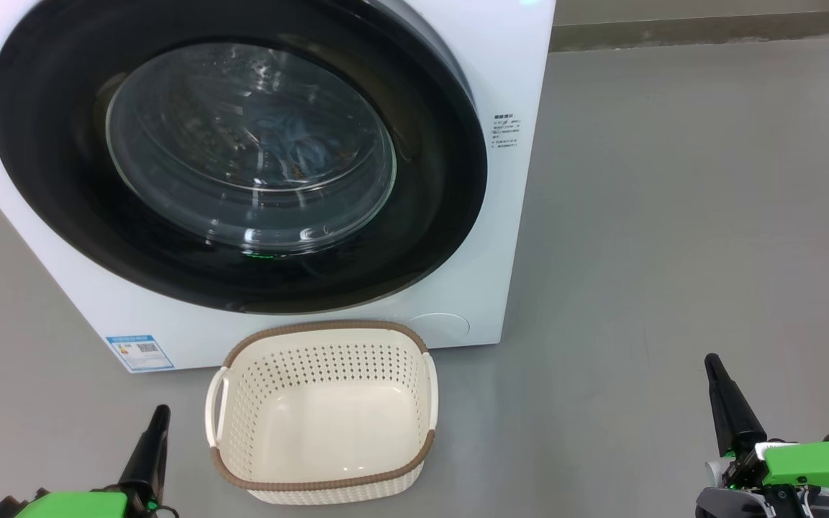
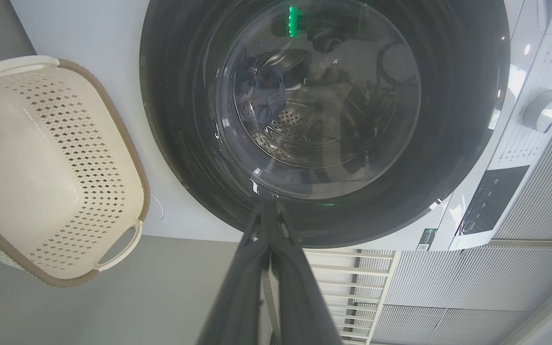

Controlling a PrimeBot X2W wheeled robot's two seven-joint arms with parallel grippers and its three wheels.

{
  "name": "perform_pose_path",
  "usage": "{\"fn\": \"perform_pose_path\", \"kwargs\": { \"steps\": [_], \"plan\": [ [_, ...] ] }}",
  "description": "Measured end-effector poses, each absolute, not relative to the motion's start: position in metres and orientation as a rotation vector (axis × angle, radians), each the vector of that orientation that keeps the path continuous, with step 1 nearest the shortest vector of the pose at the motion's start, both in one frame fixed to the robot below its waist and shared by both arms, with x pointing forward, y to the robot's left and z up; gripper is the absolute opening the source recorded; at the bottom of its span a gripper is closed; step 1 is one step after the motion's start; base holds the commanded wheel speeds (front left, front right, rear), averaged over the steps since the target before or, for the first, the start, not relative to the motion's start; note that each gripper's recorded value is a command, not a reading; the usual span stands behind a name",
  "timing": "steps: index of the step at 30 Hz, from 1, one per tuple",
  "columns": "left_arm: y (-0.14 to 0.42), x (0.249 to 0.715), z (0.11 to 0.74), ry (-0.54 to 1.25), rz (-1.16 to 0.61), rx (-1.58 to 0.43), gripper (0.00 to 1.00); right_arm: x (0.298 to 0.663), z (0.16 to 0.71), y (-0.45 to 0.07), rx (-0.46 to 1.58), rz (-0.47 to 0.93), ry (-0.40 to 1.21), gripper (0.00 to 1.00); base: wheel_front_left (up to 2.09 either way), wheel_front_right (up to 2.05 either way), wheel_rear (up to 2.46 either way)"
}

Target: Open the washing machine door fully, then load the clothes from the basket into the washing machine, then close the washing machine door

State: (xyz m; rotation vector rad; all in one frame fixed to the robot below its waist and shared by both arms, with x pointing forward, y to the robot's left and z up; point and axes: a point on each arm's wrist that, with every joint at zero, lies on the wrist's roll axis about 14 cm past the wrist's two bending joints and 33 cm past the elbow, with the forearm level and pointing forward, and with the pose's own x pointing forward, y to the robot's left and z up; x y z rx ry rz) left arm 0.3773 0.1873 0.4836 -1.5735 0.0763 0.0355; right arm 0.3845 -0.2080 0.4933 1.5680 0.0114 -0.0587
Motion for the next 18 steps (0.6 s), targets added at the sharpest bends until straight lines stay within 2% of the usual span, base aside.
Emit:
{"fn": "perform_pose_path", "kwargs": {
  "steps": [18],
  "plan": [
    [0.1874,0.3773,0.4837,0.076,0.036,-1.573,0.00,0.3845,0.4933,-0.2079,1.568,-0.059,0.011,0.00,0.00,0.00,0.00]
  ]
}}
